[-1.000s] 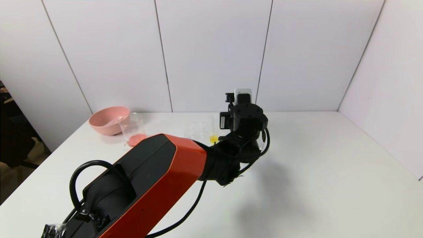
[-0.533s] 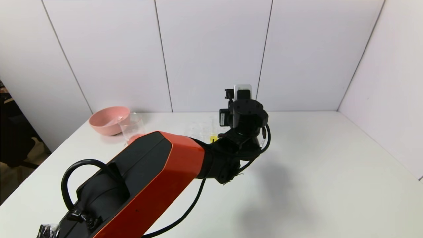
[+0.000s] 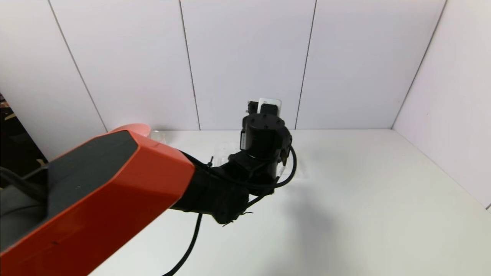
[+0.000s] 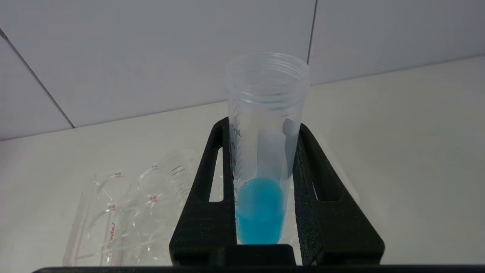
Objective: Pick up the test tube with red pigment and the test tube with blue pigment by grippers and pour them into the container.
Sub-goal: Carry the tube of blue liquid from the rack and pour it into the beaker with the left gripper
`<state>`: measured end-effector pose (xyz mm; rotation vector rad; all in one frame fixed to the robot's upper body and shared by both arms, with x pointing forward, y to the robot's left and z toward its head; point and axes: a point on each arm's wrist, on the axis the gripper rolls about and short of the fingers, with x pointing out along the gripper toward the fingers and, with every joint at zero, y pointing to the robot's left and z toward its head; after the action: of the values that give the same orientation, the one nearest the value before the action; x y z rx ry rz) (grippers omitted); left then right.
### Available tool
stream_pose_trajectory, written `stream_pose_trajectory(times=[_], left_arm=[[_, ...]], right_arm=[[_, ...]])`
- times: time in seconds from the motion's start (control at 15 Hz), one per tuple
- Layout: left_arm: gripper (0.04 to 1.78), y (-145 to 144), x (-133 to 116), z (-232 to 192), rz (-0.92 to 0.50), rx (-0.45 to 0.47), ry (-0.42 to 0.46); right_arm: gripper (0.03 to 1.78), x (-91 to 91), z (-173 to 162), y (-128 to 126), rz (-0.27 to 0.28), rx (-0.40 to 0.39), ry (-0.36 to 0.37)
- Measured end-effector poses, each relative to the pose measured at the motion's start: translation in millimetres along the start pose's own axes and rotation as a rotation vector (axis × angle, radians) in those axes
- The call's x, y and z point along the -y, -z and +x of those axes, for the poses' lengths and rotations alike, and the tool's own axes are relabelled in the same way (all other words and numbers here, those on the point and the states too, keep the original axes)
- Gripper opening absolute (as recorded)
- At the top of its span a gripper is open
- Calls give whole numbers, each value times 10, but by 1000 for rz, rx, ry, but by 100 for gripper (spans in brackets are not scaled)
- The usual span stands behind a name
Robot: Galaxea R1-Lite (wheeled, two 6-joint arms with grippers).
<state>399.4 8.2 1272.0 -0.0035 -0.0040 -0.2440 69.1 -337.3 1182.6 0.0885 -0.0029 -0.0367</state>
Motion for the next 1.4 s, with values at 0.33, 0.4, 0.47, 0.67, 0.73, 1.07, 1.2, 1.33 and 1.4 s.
stream_pose_trajectory(times=[0.33,0.4,0.47,0.67,0.73,1.07,1.2,1.33,1.4], left_arm=[[45,-118,-1117,-451,14,-56,177],[45,-165,-1403,-538,8,-51,199],[45,-194,-1631,-617,4,-50,217],[45,-268,-2388,-883,-8,-37,234],[45,-281,-2642,-985,-12,-34,234],[45,-262,-3620,-1493,-25,-28,287],[45,-200,-3843,-1573,-11,-13,365],[45,-125,-3983,-1554,19,12,419],[45,-79,-4039,-1525,37,25,441]], right_arm=[[177,0,0,0,0,0,0],[177,0,0,0,0,0,0],[177,0,0,0,0,0,0],[177,0,0,0,0,0,0],[177,0,0,0,0,0,0],[177,0,0,0,0,0,0],[177,0,0,0,0,0,0],[177,0,0,0,0,0,0],[177,0,0,0,0,0,0]])
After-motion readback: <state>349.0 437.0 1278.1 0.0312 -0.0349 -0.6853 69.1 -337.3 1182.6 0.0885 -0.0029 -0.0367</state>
